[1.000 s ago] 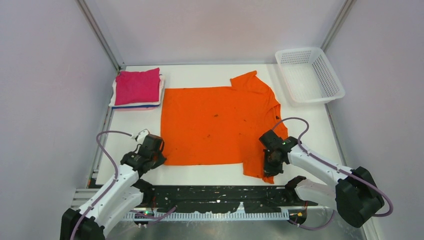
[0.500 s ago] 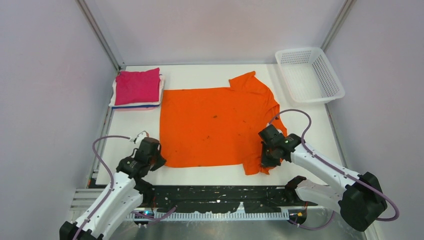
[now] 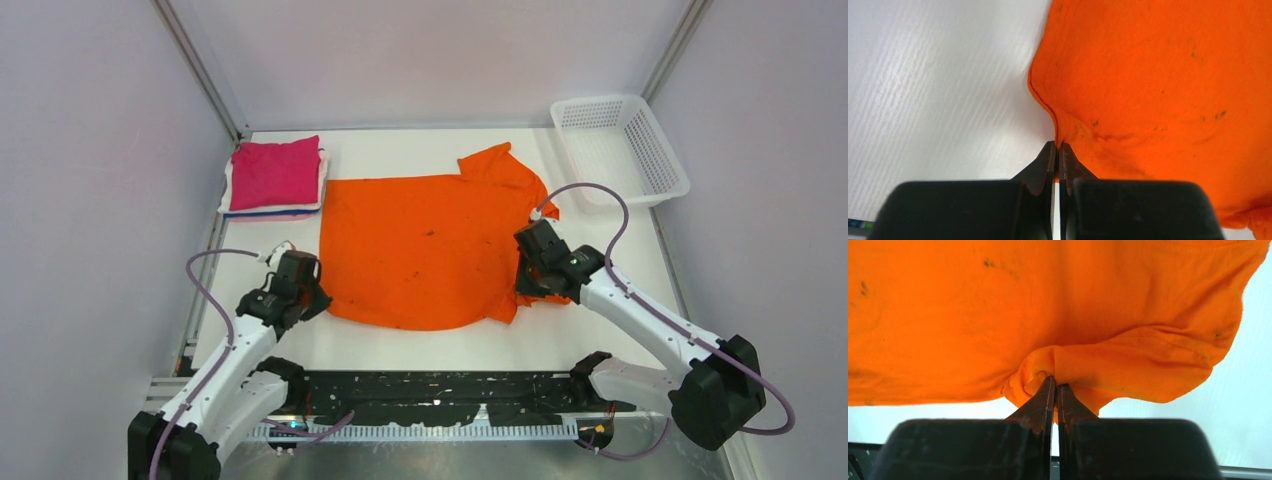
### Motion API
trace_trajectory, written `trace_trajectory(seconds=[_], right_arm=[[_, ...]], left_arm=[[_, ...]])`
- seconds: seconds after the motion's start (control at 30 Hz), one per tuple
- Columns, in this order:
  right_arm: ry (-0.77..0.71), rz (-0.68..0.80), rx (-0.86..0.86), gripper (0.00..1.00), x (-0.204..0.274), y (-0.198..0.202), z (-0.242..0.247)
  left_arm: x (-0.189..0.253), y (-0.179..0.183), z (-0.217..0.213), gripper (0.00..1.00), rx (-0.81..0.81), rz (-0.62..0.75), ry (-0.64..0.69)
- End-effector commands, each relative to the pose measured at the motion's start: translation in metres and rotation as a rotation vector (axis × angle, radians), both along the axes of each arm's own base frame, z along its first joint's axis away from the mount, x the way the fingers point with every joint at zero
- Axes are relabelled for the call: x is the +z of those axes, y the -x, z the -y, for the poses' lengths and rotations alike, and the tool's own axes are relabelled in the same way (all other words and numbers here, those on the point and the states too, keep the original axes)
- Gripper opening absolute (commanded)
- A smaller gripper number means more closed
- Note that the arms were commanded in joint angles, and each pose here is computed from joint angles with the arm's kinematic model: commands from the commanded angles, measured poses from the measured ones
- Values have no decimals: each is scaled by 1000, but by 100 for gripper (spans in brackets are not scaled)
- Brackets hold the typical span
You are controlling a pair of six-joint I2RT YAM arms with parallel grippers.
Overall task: Fold and stack the t-shirts
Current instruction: Fold the flattened tshirt in 1/3 of the way
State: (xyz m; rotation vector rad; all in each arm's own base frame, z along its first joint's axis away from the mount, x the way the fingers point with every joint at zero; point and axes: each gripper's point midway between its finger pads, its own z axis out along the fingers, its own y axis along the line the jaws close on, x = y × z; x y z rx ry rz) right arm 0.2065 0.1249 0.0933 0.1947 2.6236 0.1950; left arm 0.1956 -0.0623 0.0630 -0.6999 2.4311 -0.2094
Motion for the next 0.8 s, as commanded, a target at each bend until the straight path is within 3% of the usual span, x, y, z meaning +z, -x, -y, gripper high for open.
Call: trace_trajectory(seconds=[0.0, 0.77], right_arm=[[3, 113, -29, 5, 24, -38, 3], [-43, 127, -47, 5, 31, -140, 16]], left_arm=[[27, -33, -5, 0, 25, 93, 28], [30, -102, -23, 0, 113, 43, 9]])
